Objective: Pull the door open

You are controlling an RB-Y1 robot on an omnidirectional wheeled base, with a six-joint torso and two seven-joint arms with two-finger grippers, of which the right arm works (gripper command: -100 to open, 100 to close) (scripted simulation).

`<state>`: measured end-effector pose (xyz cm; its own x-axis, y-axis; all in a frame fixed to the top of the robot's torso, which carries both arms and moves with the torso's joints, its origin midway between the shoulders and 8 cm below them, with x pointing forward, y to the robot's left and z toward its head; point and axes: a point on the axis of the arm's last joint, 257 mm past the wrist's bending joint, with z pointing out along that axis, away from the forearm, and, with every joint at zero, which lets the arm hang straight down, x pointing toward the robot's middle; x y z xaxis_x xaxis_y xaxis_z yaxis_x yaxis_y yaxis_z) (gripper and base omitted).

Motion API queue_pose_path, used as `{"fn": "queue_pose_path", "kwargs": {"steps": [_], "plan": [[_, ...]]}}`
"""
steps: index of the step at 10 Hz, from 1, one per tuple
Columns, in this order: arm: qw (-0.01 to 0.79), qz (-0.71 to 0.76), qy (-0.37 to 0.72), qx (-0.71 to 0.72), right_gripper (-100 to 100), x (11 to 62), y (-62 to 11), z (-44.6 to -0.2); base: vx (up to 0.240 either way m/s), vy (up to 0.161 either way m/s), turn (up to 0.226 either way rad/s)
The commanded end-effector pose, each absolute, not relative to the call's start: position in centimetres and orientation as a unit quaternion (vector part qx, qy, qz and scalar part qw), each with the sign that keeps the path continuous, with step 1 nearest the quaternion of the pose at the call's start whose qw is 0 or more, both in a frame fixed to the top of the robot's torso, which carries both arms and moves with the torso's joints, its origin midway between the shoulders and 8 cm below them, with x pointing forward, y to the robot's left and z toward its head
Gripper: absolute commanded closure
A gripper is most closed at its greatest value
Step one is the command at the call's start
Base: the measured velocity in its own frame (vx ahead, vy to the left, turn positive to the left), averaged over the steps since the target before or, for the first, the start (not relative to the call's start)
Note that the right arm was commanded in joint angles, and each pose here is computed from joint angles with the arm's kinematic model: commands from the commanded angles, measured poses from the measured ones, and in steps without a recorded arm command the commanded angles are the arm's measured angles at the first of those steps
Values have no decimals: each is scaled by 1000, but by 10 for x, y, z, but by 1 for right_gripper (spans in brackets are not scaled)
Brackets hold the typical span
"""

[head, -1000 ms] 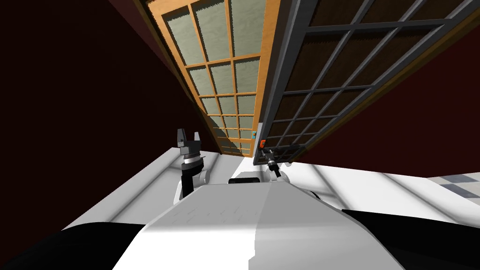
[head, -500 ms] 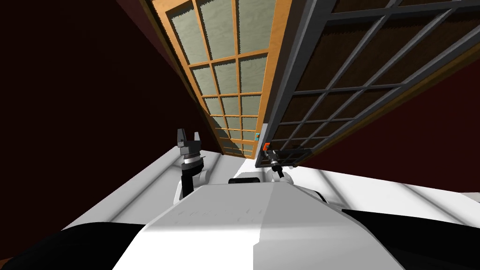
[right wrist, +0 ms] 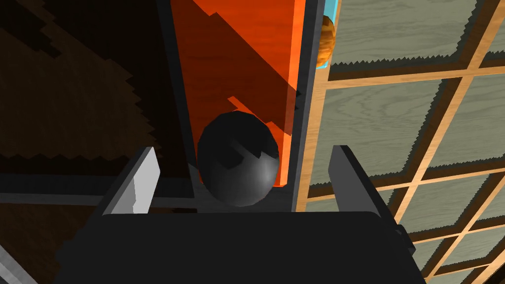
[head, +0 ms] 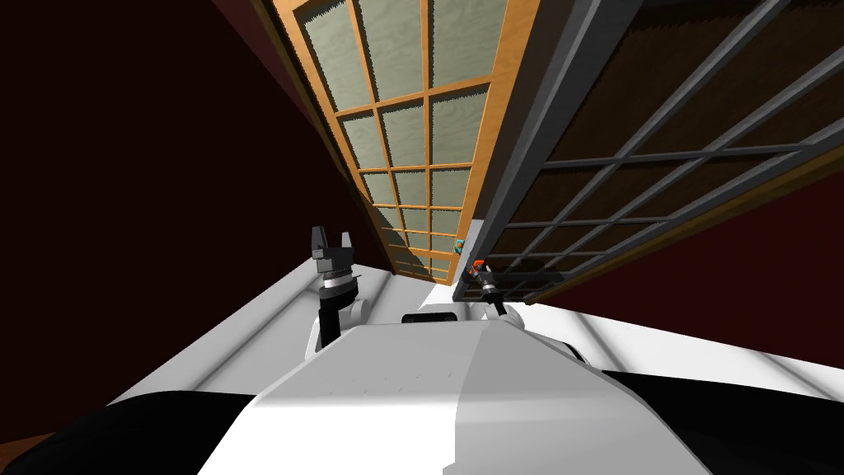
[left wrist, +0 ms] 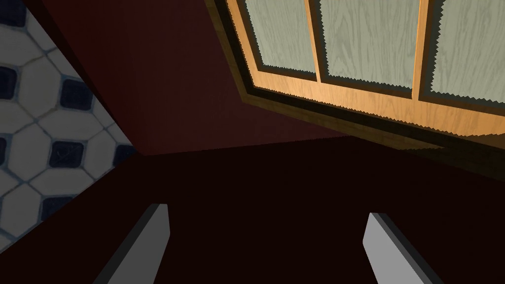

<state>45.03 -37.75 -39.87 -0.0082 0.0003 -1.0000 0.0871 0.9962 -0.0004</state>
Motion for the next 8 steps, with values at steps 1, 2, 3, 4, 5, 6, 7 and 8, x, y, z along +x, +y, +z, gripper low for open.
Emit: {"fn": "queue_pose_path", "kwargs": {"steps": [1, 2, 3, 4, 5, 6, 7, 8], "plan": [[704, -31, 709, 31, -100, 450, -377, -399, 75, 9, 18], [704, -31, 709, 31, 100, 450, -377, -399, -14, -4, -33], [704, -31, 709, 31, 100, 450, -377, -399, -31, -4, 8], [704, -31, 709, 31, 100, 450, -377, -399, -18, -7, 16], [704, -31, 709, 31, 100, 450, -377, -399, -8, -4, 4], [704, -31, 709, 31, 100, 450, -377, -399, 0, 0, 0], [704, -31, 709, 31, 100, 450, -377, -399, 0, 0, 0], [704, -20, 709, 43, 100, 450, -379, -399, -16, -7, 33]]}}
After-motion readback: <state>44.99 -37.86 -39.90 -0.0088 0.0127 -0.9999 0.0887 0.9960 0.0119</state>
